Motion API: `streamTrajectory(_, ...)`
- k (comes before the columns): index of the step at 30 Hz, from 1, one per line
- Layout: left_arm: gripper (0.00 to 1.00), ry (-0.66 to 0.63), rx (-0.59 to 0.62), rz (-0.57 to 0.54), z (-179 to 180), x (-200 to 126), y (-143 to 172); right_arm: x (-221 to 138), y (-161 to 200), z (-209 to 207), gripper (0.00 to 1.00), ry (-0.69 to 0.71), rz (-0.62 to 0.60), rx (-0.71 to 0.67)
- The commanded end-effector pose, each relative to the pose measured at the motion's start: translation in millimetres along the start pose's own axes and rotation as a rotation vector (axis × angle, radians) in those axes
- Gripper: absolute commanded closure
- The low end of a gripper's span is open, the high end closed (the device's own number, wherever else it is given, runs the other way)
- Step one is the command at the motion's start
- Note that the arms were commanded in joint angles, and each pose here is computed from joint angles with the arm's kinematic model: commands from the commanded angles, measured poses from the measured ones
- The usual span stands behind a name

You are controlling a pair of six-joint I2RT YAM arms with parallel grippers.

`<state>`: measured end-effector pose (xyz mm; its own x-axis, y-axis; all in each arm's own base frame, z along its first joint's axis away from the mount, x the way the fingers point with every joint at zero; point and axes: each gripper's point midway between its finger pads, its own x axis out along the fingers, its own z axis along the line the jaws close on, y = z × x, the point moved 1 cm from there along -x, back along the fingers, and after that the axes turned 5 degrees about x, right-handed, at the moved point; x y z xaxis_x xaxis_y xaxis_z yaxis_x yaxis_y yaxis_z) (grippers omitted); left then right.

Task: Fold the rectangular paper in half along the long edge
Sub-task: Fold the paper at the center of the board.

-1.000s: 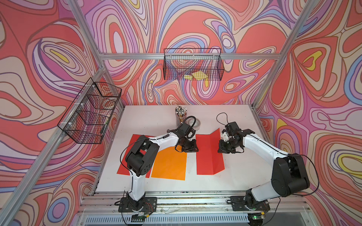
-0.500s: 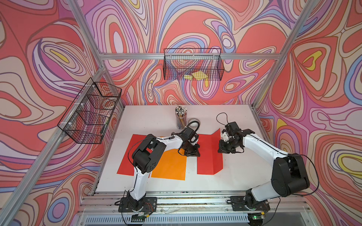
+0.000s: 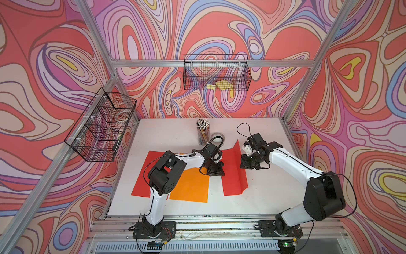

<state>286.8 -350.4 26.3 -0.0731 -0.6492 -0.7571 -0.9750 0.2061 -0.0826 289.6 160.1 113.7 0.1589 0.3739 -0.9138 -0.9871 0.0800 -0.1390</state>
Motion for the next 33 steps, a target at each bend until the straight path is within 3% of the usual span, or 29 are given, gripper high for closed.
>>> streamTrajectory(1, 1.00, -0.084, -0.050, 0.037, 26.3, 13.5, 15.0, 14.1, 2.2, 7.3, 1.00, 0.023, 0.029, -0.006)
streamTrajectory(14, 1.00, -0.084, -0.052, 0.039, 27.5, 14.1, 16.6, 55.8, 2.6, 27.7, 1.00, -0.021, 0.064, -0.002)
streamTrajectory(33, 1.00, -0.085, -0.060, 0.044, 28.8, 15.2, 17.8, 97.0, 18.2, 18.5, 1.00, -0.044, 0.138, 0.030)
